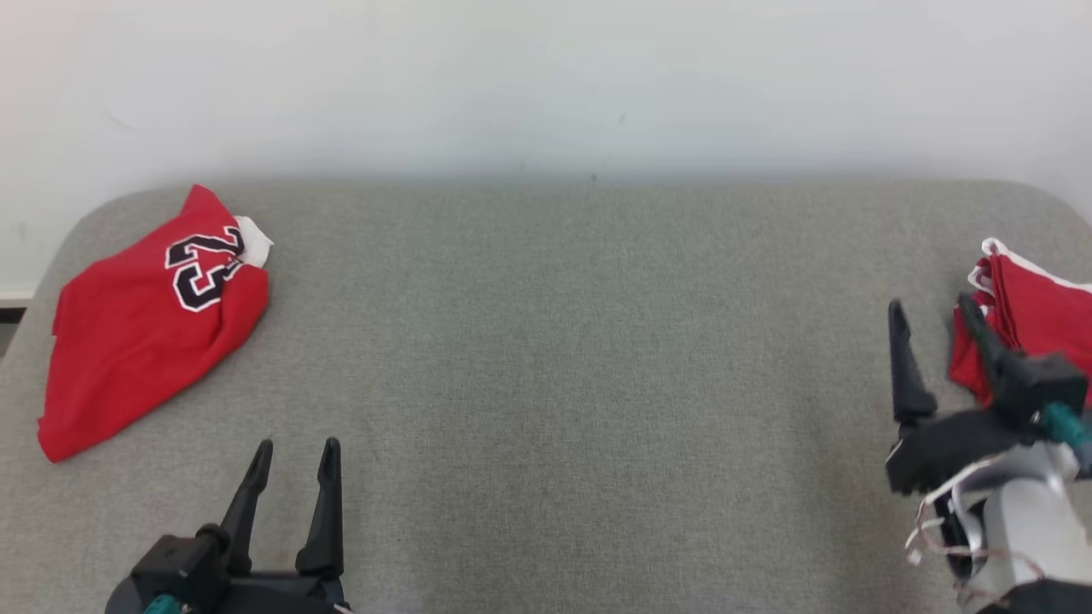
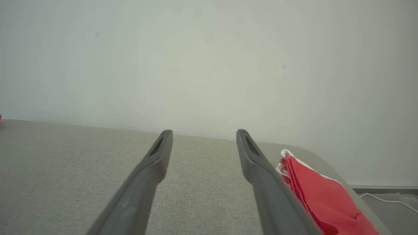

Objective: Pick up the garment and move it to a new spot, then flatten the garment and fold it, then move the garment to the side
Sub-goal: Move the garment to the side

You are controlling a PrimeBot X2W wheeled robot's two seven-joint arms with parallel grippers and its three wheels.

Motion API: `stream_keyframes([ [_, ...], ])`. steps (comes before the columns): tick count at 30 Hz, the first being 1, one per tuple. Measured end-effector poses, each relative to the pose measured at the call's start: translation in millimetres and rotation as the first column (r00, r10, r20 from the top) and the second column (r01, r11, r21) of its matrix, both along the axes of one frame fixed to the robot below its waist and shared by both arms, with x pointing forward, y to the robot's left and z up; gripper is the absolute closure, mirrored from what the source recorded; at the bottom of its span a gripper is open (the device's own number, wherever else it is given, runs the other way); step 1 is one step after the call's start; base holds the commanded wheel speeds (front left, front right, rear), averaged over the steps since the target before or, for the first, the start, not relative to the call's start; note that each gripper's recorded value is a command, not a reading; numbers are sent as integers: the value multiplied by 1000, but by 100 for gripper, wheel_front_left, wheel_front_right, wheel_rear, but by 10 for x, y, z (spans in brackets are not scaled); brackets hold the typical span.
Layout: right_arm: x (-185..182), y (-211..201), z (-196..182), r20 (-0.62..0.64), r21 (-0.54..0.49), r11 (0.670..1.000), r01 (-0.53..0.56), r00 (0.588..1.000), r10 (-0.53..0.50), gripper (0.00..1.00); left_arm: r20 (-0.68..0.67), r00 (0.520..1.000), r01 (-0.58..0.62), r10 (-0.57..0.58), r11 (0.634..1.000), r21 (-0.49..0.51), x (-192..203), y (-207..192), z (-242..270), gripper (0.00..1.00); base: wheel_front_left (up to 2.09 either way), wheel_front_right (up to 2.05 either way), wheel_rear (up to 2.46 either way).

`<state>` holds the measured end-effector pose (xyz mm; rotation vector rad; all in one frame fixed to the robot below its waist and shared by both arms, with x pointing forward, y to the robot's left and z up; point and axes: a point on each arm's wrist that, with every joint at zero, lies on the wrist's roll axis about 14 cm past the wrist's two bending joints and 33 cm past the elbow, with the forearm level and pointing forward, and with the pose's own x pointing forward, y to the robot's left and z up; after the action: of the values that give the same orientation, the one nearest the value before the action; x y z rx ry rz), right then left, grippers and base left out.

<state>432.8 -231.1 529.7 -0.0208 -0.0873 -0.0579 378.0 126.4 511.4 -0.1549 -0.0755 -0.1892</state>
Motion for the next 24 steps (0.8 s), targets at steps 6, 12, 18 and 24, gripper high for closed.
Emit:
stream_keyframes([
  [6,-169,118,18,18,38,999,-17,1000,16,0,2,999,-32,32,999,8,-64,78,9,0,0,0,0],
  [12,-343,203,19,24,60,997,-37,999,36,0,-12,998,-53,53,999,11,-129,124,-36,0,0,0,0],
  [18,-504,256,-115,-20,119,992,-47,999,50,0,-25,997,-66,67,998,18,-197,154,-80,0,0,0,0],
  [24,-653,189,-304,-74,160,987,-19,997,31,0,-31,998,-57,58,998,31,-211,147,-105,0,0,0,0],
])
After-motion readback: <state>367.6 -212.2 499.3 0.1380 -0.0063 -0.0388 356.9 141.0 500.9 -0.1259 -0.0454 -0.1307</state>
